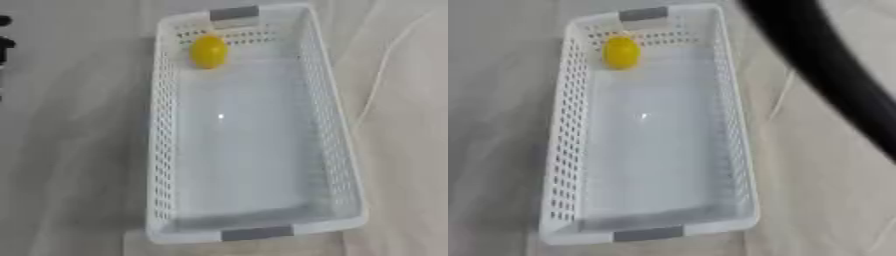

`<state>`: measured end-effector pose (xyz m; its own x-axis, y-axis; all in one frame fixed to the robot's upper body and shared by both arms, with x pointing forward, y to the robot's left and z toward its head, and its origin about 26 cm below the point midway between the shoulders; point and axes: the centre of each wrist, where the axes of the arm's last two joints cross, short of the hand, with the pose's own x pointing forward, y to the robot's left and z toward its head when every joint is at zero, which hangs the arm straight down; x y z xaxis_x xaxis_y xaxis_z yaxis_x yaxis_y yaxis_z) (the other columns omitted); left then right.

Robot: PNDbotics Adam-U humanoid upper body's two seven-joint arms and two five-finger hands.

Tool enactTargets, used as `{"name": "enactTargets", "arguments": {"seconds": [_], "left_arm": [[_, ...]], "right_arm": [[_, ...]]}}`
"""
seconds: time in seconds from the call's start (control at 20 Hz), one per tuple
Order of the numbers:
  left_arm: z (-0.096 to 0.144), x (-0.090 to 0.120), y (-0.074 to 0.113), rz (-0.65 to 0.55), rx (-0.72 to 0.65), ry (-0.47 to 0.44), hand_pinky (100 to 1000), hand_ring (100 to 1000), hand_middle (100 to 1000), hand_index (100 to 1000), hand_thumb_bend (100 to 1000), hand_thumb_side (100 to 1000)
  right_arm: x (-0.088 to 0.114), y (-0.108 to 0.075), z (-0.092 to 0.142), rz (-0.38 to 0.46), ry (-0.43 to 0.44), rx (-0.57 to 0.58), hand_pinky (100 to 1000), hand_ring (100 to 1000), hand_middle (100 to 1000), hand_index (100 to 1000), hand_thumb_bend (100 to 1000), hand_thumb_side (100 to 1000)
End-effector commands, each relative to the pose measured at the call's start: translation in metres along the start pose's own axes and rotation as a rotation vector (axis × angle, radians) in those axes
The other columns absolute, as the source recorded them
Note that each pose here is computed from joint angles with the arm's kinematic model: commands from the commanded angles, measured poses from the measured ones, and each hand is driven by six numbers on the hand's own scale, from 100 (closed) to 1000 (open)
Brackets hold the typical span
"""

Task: Pick up objects on the table and place them in the box.

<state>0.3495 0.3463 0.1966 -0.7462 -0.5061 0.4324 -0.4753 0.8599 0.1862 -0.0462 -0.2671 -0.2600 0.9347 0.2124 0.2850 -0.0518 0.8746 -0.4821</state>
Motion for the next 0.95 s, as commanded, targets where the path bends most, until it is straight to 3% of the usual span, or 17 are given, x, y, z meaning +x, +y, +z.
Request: {"name": "enactTargets", "arguments": {"seconds": [0.05,0.35,0.95], "left_arm": [[0.009,0.015,0.006,0.123,0.159,-0.012,569,767,826,881,273,993],[0.036,0.024,0.003,0.219,0.267,0.03,564,769,830,885,308,1000],[0.077,0.016,-0.004,0.246,0.251,0.183,516,742,821,886,286,1000]], "right_arm": [[-0.007,0.007,0.006,-0.008,0.026,0.007,470,584,680,719,100,871],[-0.011,0.009,0.009,-0.018,0.04,0.006,469,583,680,719,100,871],[-0.019,0.009,0.013,-0.027,0.061,0.005,470,584,680,719,100,871]]}}
